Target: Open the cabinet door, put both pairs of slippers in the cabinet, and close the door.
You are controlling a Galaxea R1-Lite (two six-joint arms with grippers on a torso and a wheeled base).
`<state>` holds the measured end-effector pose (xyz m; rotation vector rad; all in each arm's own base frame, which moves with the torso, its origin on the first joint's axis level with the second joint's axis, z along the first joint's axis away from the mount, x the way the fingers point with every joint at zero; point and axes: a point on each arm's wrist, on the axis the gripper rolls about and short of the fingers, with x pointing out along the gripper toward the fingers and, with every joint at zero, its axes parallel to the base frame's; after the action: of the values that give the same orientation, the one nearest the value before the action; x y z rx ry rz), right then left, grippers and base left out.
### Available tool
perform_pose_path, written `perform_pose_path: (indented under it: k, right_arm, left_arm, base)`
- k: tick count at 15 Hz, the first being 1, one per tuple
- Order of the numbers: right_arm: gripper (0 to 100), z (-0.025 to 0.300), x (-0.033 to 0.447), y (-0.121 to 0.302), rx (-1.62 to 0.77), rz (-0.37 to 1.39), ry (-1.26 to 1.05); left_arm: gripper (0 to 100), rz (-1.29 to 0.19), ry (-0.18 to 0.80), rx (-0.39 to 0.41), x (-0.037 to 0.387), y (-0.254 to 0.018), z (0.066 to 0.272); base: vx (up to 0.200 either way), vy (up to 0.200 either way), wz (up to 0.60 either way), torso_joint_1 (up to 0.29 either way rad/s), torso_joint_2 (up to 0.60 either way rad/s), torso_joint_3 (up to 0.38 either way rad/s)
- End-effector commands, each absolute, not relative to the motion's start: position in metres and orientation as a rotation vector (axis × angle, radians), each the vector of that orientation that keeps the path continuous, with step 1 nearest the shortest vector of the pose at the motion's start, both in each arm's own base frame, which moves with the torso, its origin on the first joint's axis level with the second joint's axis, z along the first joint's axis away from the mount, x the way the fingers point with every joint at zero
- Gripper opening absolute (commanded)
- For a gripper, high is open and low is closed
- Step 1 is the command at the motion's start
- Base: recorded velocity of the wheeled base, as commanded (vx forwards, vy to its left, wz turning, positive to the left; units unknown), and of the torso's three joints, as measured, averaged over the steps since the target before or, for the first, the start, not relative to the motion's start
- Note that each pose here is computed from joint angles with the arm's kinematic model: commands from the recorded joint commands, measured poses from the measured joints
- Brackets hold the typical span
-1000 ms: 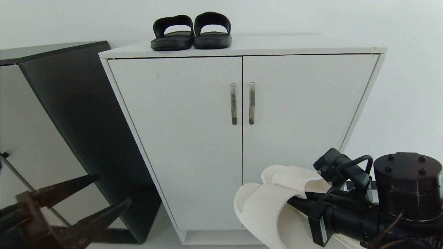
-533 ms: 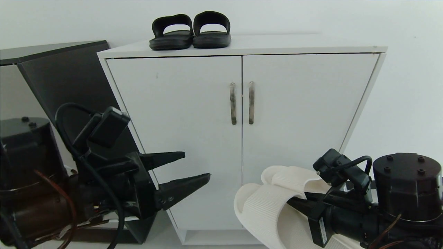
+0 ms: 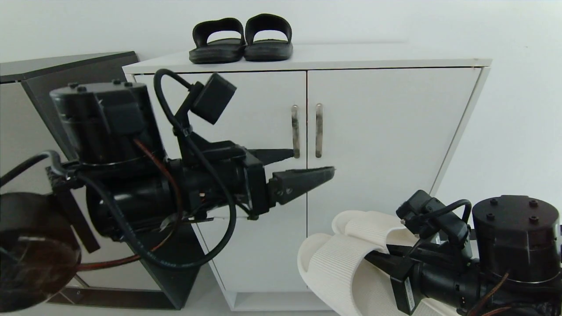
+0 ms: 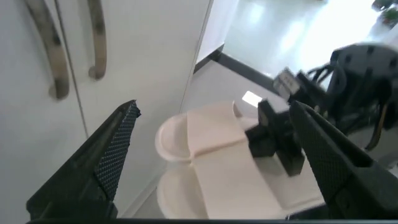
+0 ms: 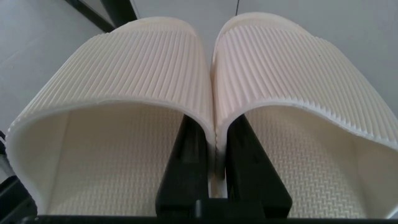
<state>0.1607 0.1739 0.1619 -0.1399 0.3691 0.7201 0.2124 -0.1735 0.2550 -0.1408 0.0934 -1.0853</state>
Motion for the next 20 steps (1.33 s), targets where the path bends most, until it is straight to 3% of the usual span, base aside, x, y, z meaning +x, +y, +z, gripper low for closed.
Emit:
perform_pose_path:
  k: [1,4,20]
  right_arm:
    - [0,0.162,0.160,0.174,-0.139,0.720,0.370]
    - [0,0.163,0.160,0.173,-0.138,0.721,0.365]
    - [0,0.162,0.160,0.173,-0.140,0.727,0.371]
  left_arm:
    - [100,-1.130,0.126,-0.189,0.232,-0.191,0.260]
    - [100,-1.207,0.205,-0.267,0.244,-0.200,0.278]
    - [100,-1.019,0.151,-0.241,0.286,-0.218,0.276]
  base:
    - [0.000,0.000,0.00,0.000,0.00,0.000]
    - [0.000,0.000,0.00,0.000,0.00,0.000]
    - [0.000,0.000,0.00,0.000,0.00,0.000]
